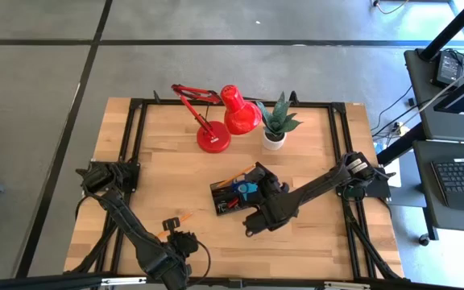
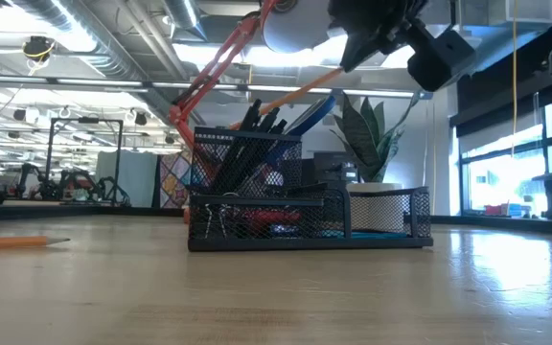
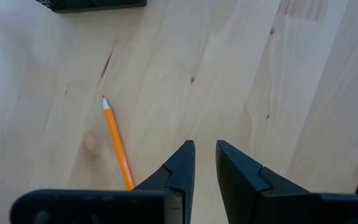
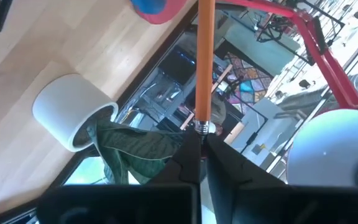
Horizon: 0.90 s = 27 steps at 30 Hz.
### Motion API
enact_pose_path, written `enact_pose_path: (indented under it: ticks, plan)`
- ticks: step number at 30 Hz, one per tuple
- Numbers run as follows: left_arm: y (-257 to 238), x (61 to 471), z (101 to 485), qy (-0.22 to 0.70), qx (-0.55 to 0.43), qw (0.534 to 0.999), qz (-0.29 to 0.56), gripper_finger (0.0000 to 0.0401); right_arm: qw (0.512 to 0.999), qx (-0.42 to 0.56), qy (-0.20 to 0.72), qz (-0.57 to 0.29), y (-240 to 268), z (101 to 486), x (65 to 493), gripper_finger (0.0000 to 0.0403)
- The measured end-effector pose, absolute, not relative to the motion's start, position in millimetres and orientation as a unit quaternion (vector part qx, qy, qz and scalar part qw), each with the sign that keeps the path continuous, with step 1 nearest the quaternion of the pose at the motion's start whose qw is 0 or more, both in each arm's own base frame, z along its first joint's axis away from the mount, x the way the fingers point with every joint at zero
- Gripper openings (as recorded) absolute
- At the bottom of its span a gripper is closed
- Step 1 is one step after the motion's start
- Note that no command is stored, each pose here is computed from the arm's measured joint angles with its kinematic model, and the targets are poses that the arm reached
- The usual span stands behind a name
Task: Pick and place office supplies into organizer
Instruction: Put the top yellow pencil into the black desk organizer
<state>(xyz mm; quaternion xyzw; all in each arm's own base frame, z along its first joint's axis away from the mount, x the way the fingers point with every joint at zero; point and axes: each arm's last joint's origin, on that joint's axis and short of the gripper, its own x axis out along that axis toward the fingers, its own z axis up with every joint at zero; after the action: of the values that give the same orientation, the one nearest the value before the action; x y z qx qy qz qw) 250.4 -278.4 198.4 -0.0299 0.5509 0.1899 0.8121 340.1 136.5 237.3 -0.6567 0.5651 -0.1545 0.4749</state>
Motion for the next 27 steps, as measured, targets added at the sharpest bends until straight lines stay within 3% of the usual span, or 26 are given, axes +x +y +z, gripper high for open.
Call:
enact_pose_path:
  ticks: [6, 27]
  plan:
    - [-278.1, 250.9, 198.6, 0.544, -0.027, 0.816, 0.193, 0.0059, 0.452, -0.675, 0.568, -0.131, 136.4, 228.6, 341.3, 0.0015]
    - [-277.6, 251.5, 199.0, 0.533, -0.021, 0.822, 0.198, 0.0059, 0.448, -0.706, 0.542, -0.089, 145.0, 223.0, 358.2, 0.0015]
